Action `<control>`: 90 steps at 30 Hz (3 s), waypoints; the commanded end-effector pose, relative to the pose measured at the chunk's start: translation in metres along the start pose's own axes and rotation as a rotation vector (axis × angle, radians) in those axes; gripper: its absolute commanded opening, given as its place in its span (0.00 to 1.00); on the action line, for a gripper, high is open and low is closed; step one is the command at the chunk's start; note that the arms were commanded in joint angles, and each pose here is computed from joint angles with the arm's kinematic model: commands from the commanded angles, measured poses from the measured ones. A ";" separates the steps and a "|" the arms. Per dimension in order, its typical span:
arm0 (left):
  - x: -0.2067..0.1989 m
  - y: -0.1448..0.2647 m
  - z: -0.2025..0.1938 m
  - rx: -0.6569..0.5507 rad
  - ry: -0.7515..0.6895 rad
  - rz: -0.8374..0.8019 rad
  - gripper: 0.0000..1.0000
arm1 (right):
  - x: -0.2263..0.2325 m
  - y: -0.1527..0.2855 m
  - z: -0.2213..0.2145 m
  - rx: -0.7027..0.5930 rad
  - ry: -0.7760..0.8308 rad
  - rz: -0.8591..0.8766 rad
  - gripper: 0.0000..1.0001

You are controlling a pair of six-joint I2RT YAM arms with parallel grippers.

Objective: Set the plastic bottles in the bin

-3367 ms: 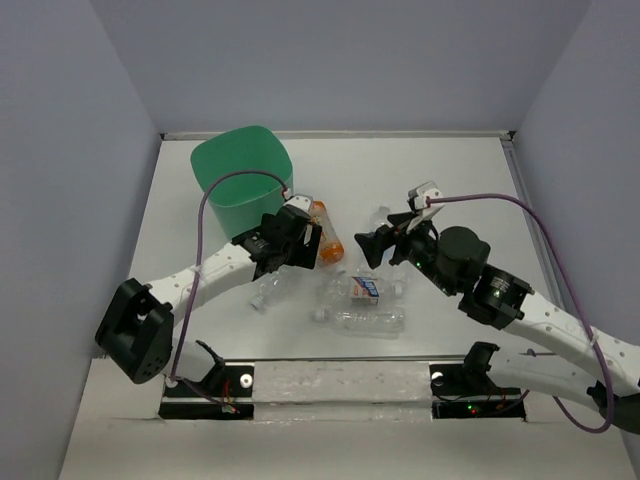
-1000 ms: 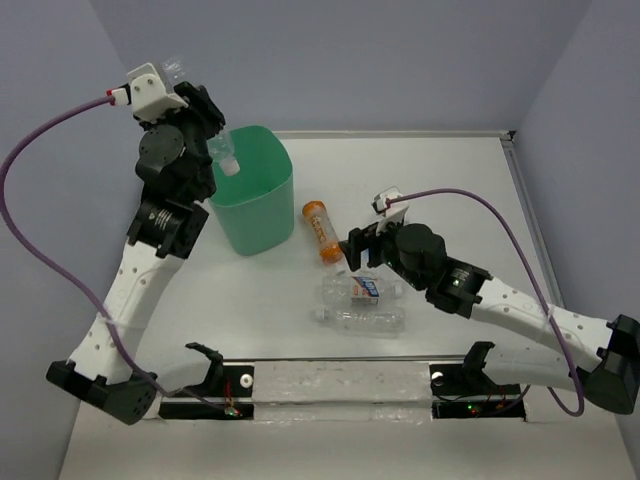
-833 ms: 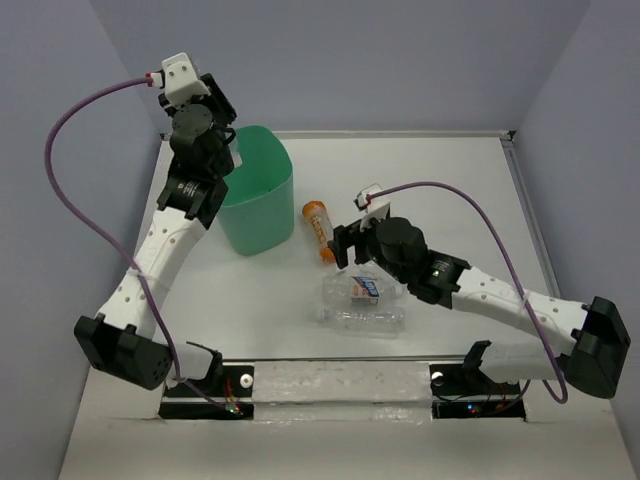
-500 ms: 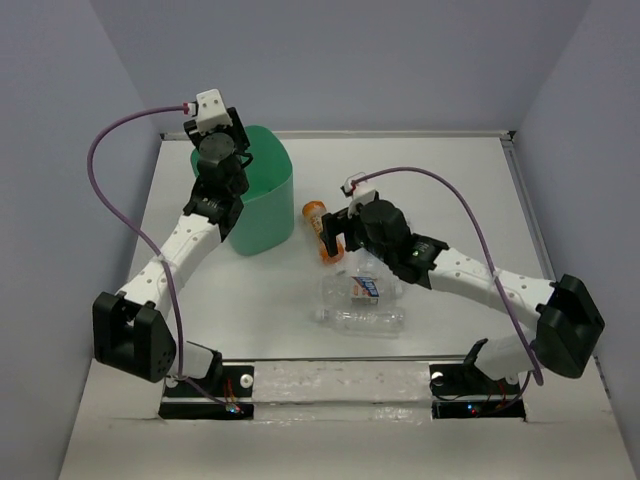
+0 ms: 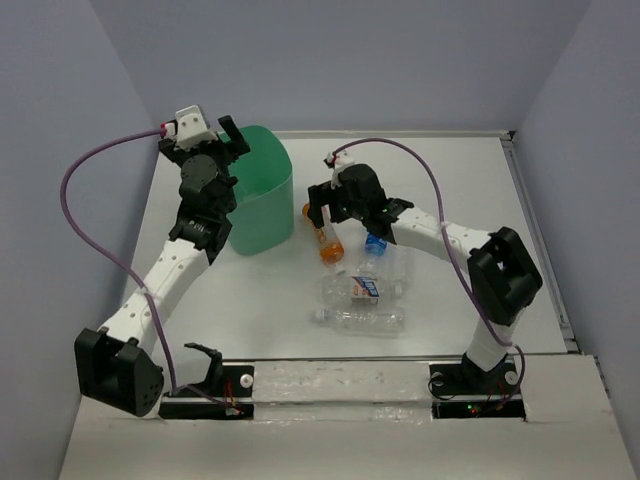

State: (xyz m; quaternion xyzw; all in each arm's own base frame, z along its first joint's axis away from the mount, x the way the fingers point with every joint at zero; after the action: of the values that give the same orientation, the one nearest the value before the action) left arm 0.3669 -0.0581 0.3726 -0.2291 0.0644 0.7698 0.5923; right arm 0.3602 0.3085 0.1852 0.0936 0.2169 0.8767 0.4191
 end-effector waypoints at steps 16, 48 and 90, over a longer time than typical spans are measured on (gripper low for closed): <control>0.047 0.188 0.030 0.216 0.287 -0.441 0.99 | -0.009 -0.078 -0.033 0.164 -0.041 -0.047 0.88; 0.063 0.216 0.044 0.145 0.306 -0.486 0.99 | -0.058 0.026 0.132 -0.263 -0.010 -0.307 0.41; 0.068 0.215 0.044 0.138 0.306 -0.450 0.99 | 0.083 0.004 0.288 -0.842 0.147 0.180 1.00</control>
State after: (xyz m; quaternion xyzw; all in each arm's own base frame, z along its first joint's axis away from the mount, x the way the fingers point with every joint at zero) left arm 0.1428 -0.0446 0.3336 -0.2930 0.1661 0.5788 0.7427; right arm 0.4283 0.4772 0.3760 -0.0853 -0.0894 0.9355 0.3309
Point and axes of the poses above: each gripper's point midway between its finger pads, its own y axis back along the fingers, its own x axis along the line the jaws close on, z = x × y, the point moved 5 cm from there along y, back along the fingers, and after that the axes turned 13 degrees about y, right-handed, at the moved point
